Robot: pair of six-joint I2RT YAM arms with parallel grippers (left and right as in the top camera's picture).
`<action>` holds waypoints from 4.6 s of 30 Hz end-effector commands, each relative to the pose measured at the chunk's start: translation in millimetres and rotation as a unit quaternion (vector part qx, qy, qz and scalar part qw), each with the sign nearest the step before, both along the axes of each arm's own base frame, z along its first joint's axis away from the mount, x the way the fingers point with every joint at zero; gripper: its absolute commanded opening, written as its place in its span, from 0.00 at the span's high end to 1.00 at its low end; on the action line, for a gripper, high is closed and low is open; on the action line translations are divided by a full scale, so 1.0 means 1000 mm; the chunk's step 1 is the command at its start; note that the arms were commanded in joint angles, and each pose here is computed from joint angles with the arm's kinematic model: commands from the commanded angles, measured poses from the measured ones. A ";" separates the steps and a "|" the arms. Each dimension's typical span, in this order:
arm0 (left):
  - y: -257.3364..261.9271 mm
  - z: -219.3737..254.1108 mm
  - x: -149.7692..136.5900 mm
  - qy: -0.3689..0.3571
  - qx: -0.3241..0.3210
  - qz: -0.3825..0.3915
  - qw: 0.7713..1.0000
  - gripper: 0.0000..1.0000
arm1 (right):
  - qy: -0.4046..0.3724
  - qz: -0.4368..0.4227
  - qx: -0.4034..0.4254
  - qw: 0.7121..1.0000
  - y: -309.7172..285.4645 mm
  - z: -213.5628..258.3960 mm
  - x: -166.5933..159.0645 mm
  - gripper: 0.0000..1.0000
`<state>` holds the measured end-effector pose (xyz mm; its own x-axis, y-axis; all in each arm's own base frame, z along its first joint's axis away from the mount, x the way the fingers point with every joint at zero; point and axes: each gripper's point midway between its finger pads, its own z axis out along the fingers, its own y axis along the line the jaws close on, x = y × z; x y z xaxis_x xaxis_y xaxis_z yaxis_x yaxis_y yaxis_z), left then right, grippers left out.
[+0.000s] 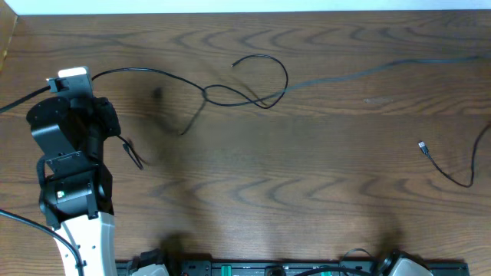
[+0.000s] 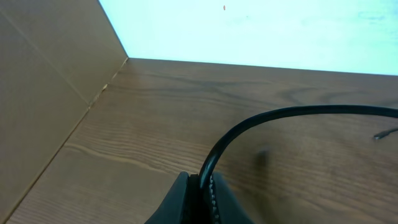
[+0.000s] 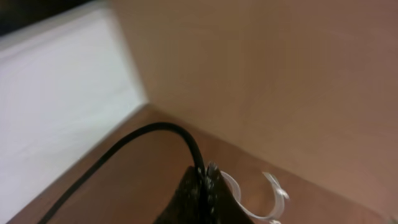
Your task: Untangle cables
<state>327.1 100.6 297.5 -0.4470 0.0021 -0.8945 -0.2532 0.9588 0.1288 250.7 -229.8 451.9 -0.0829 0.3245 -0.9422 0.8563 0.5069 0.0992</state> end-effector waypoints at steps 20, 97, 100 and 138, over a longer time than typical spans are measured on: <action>0.003 0.005 -0.001 -0.011 -0.006 0.010 1.000 0.93 | -0.091 -0.119 0.294 0.944 -0.094 -0.115 -0.031 0.99; 0.029 -0.035 -0.027 0.024 -0.123 0.178 0.976 0.92 | 0.283 0.216 0.339 0.871 0.210 -0.400 0.056 0.06; 0.029 -0.035 -0.027 0.024 -0.123 0.178 0.976 0.92 | 0.271 0.209 0.345 0.874 0.210 -0.402 0.057 0.04; 0.027 -0.040 -0.030 0.038 -0.125 0.176 0.976 0.93 | 0.088 0.346 0.413 0.838 0.296 -0.397 0.109 0.99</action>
